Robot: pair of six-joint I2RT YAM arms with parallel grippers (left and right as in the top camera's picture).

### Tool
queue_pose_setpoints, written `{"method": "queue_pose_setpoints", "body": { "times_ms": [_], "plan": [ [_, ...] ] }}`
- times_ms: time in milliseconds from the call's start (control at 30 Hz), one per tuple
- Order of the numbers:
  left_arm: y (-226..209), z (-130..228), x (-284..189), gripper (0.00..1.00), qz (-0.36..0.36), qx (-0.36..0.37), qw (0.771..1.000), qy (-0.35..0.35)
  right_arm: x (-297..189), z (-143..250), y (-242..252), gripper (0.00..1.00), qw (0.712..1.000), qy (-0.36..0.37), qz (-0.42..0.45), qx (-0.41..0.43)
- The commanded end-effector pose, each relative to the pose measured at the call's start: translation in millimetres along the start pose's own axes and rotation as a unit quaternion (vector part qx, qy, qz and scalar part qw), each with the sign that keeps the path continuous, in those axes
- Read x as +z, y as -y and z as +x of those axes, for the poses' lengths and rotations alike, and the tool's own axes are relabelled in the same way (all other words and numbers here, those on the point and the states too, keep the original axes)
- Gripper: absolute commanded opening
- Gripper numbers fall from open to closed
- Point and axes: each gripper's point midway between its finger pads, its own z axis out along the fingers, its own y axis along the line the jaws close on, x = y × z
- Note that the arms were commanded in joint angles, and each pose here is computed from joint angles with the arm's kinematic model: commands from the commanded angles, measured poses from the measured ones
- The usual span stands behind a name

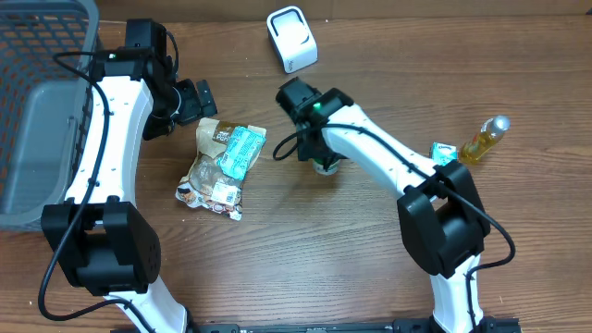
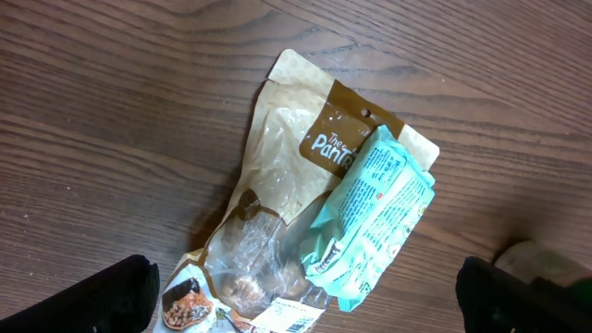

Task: Scan the item barcode
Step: 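Lower the right gripper around the jar and close on it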

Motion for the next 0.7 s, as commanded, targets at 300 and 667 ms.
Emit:
{"method": "queue_pose_setpoints", "body": {
  "times_ms": [300,667],
  "plan": [
    [-2.0,3.0,4.1,1.0,-0.005,0.007,1.0,-0.006,7.3,-3.8,5.4,1.0,0.99,-0.064,-0.076,0.102],
    [-2.0,3.0,4.1,1.0,-0.005,0.007,1.0,-0.006,3.2,-2.3,-10.1,1.0,0.964,-0.108,-0.129,0.204]
  ]
}}
